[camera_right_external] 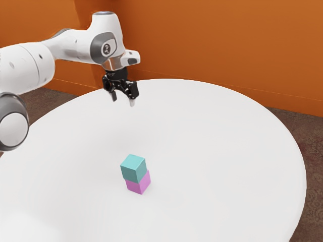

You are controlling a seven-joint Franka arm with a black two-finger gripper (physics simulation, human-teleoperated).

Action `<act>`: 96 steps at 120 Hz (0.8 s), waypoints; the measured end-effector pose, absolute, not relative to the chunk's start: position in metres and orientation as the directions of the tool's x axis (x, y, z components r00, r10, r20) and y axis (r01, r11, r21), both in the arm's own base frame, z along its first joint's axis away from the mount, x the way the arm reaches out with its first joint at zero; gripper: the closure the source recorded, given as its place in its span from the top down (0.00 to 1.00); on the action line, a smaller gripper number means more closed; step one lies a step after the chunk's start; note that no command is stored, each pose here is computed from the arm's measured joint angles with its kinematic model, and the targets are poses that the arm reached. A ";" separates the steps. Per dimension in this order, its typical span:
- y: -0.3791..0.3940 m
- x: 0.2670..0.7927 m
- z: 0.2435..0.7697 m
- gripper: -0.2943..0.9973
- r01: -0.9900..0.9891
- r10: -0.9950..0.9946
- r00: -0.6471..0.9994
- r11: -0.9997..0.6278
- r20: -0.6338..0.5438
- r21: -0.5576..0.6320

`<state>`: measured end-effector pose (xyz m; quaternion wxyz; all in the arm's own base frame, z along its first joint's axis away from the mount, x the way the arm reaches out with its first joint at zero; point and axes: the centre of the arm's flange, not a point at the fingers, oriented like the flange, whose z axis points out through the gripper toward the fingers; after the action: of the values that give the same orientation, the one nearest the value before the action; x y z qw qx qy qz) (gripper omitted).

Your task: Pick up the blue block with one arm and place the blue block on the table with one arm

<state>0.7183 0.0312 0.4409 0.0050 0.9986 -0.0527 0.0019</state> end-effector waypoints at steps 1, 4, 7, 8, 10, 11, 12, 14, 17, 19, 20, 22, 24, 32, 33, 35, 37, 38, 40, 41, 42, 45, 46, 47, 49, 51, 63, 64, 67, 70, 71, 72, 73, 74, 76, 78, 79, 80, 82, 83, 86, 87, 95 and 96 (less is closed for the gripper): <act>0.028 0.717 0.439 0.76 -0.107 -0.107 0.994 -0.994 0.003 0.011; 0.018 0.712 0.431 0.76 -0.113 -0.113 0.994 -0.994 -0.003 0.012; 0.009 0.707 0.423 0.76 -0.118 -0.119 0.993 -0.993 -0.006 0.013; 0.006 0.706 0.422 0.76 -0.120 -0.120 0.993 -0.993 -0.006 0.012; 0.000 0.703 0.418 0.76 -0.123 -0.123 0.992 -0.992 -0.007 0.011; -0.003 0.701 0.417 0.76 -0.124 -0.124 0.992 -0.992 -0.008 0.011; -0.006 0.699 0.415 0.76 -0.126 -0.126 0.992 -0.992 -0.010 0.010; -0.011 0.694 0.412 0.76 -0.128 -0.128 0.992 -0.992 -0.012 0.008; -0.017 0.686 0.407 0.76 -0.131 -0.131 0.991 -0.991 -0.015 0.003; -0.022 0.681 0.404 0.76 -0.134 -0.134 0.991 -0.991 -0.016 0.000; -0.024 0.678 0.403 0.76 -0.135 -0.135 0.991 -0.991 -0.017 -0.002; -0.027 0.674 0.400 0.76 -0.137 -0.137 0.990 -0.991 -0.017 -0.006; -0.030 0.670 0.398 0.76 -0.139 -0.139 0.990 -0.990 -0.017 -0.010; -0.042 0.651 0.384 0.76 -0.151 -0.151 0.988 -0.988 -0.022 -0.028; -0.043 0.649 0.383 0.76 -0.153 -0.152 0.988 -0.988 -0.021 -0.030; -0.046 0.645 0.379 0.76 -0.157 -0.157 0.987 -0.987 -0.021 -0.036; -0.048 0.642 0.376 0.76 -0.161 -0.161 0.987 -0.986 -0.020 -0.041; -0.049 0.640 0.374 0.76 -0.163 -0.162 0.987 -0.986 -0.020 -0.044; -0.050 0.638 0.371 0.76 -0.165 -0.165 0.986 -0.985 -0.019 -0.048; -0.051 0.636 0.369 0.76 -0.166 -0.166 0.986 -0.985 -0.018 -0.049; -0.052 0.635 0.367 0.76 -0.168 -0.167 0.986 -0.985 -0.017 -0.051; -0.053 0.633 0.363 0.76 -0.170 -0.170 0.985 -0.984 -0.012 -0.055; -0.054 0.632 0.362 0.76 -0.171 -0.170 0.985 -0.984 -0.010 -0.057; -0.055 0.632 0.362 0.76 -0.171 -0.171 0.985 -0.984 -0.007 -0.058; -0.056 0.631 0.361 0.76 -0.173 -0.173 0.985 -0.983 -0.001 -0.060; -0.057 0.631 0.359 0.76 -0.173 -0.174 0.985 -0.983 0.003 -0.062; -0.063 0.622 0.361 0.76 -0.178 -0.181 0.983 -0.982 0.035 -0.071; -0.064 0.621 0.362 0.76 -0.179 -0.182 0.983 -0.981 0.039 -0.072; -0.067 0.618 0.368 0.76 -0.181 -0.185 0.981 -0.981 0.052 -0.074; -0.070 0.615 0.373 0.76 -0.183 -0.188 0.980 -0.980 0.065 -0.076; -0.070 0.613 0.375 0.76 -0.184 -0.189 0.980 -0.980 0.068 -0.077; -0.071 0.612 0.376 0.76 -0.185 -0.190 0.979 -0.980 0.071 -0.077; -0.072 0.611 0.377 0.76 -0.185 -0.191 0.979 -0.980 0.074 -0.078; -0.073 0.609 0.378 0.76 -0.186 -0.192 0.978 -0.979 0.076 -0.078; -0.074 0.606 0.381 0.76 -0.188 -0.194 0.978 -0.979 0.081 -0.080; -0.077 0.603 0.383 0.76 -0.190 -0.197 0.977 -0.978 0.086 -0.080; -0.078 0.601 0.385 0.76 -0.191 -0.198 0.976 -0.978 0.088 -0.081; -0.079 0.600 0.386 0.76 -0.193 -0.200 0.976 -0.978 0.090 -0.081; -0.081 0.596 0.389 0.76 -0.194 -0.201 0.975 -0.978 0.095 -0.081; -0.082 0.595 0.391 0.76 -0.195 -0.202 0.975 -0.978 0.097 -0.081; -0.086 0.590 0.395 0.76 -0.198 -0.206 0.973 -0.977 0.105 -0.080; -0.088 0.589 0.396 0.76 -0.199 -0.207 0.973 -0.977 0.107 -0.078; -0.097 0.581 0.398 0.76 -0.197 -0.203 0.973 -0.979 0.111 -0.060; -0.098 0.580 0.398 0.76 -0.197 -0.202 0.973 -0.979 0.110 -0.059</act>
<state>0.5799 -0.0976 0.3976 -0.0236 0.9930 -0.1003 0.0580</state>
